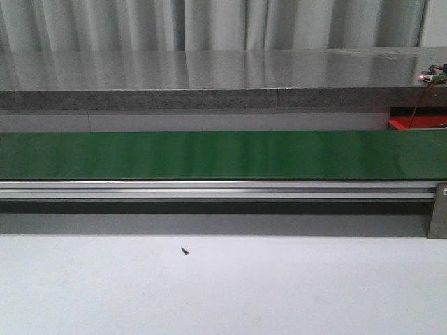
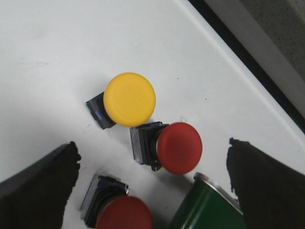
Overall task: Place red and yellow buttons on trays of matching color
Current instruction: 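Lower the left gripper onto the last yellow-capped button and close on it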
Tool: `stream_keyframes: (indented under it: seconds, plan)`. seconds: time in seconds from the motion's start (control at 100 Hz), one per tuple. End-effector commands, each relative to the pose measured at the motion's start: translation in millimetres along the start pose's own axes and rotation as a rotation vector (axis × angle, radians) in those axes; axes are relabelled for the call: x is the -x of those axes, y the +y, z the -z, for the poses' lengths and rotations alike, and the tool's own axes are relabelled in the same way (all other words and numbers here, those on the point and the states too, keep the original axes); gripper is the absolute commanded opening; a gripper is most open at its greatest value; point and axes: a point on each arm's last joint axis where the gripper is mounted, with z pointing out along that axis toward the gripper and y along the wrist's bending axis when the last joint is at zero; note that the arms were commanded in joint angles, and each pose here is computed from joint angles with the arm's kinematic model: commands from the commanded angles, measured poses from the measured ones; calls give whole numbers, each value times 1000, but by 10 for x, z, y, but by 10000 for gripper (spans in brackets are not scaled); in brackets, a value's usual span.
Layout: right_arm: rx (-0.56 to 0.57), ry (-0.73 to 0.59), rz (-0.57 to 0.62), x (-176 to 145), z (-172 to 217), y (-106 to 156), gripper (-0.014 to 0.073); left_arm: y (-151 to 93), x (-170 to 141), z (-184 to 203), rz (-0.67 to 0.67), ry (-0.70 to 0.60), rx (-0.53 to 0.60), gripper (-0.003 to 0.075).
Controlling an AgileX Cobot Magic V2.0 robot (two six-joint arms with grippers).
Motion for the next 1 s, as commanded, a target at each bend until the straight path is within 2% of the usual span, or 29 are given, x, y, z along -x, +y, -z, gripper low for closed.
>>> stream_keyframes:
  seconds: [0.0,0.21,0.47,0.99]
  plan:
    - [-20,-80,-15,135,41,-11,-113,-190,173,173,24,-94,-74,588]
    - [-20,-80,-15,135,41,-11,-113,-142,293,-47,75,-116,-87,588]
    - [-20,-80,-15,135,41,-11,-113,-124,350,-72,87,-175,-84,588]
    - [-18,-79,-17,134,41,-9,-113,-15,307,-295,114,-140,-67,582]
